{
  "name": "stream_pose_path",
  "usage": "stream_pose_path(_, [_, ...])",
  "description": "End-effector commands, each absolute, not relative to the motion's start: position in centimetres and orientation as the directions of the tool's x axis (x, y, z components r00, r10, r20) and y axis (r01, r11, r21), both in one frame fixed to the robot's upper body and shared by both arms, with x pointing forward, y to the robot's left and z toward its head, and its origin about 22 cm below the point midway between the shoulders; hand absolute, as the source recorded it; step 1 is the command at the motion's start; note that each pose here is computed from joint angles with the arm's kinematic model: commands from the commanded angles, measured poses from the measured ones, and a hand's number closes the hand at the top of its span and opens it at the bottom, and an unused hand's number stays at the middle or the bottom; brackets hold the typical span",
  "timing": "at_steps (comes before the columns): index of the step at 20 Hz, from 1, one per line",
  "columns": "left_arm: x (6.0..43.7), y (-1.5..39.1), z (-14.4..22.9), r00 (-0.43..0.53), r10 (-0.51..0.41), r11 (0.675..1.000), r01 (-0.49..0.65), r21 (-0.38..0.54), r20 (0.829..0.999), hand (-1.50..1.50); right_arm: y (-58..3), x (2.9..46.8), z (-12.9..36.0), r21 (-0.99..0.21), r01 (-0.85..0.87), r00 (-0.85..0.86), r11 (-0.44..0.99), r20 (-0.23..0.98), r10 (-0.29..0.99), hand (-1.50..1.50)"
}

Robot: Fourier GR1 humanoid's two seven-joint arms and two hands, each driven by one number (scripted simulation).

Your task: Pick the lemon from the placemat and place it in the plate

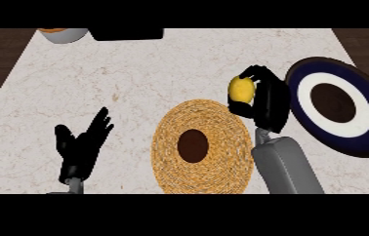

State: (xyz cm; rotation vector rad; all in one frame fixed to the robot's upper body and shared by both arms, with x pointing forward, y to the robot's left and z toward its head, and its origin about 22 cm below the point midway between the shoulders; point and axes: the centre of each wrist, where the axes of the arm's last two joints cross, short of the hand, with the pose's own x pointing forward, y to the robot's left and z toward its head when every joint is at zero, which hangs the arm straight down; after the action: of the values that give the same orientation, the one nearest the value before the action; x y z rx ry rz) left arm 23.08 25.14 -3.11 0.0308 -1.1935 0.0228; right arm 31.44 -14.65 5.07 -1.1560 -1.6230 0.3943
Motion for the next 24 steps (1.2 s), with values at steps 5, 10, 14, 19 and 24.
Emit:
stream_pose_path(5, [22.1,23.4,-3.6,0.392,0.019,1.000,-0.010,-0.016,0.920,0.00,-13.5,26.0,5.5,-0.479,0.766,0.117,0.429,0.760,0.640,1.50])
stream_pose_path(10, [23.2,23.7,-3.6,0.387,0.013,1.000,-0.017,-0.007,0.922,0.00,-15.0,25.3,6.1,-0.333,0.853,0.067,0.402,0.834,0.548,1.50])
stream_pose_path(14, [24.0,23.8,-3.8,0.370,-0.003,1.000,0.001,0.003,0.929,0.00,-19.9,25.4,5.1,-0.332,0.901,0.103,0.281,0.790,0.604,1.50])
stream_pose_path(19, [22.6,23.6,-3.6,0.368,-0.015,1.000,0.008,0.013,0.930,0.00,-25.8,27.0,5.7,-0.301,0.943,0.164,0.144,0.794,0.585,1.50])
stream_pose_path(24, [23.7,24.6,-2.6,0.382,-0.015,1.000,0.015,0.010,0.924,0.00,-31.9,28.2,5.5,-0.300,0.948,0.189,0.104,0.796,0.575,1.50])
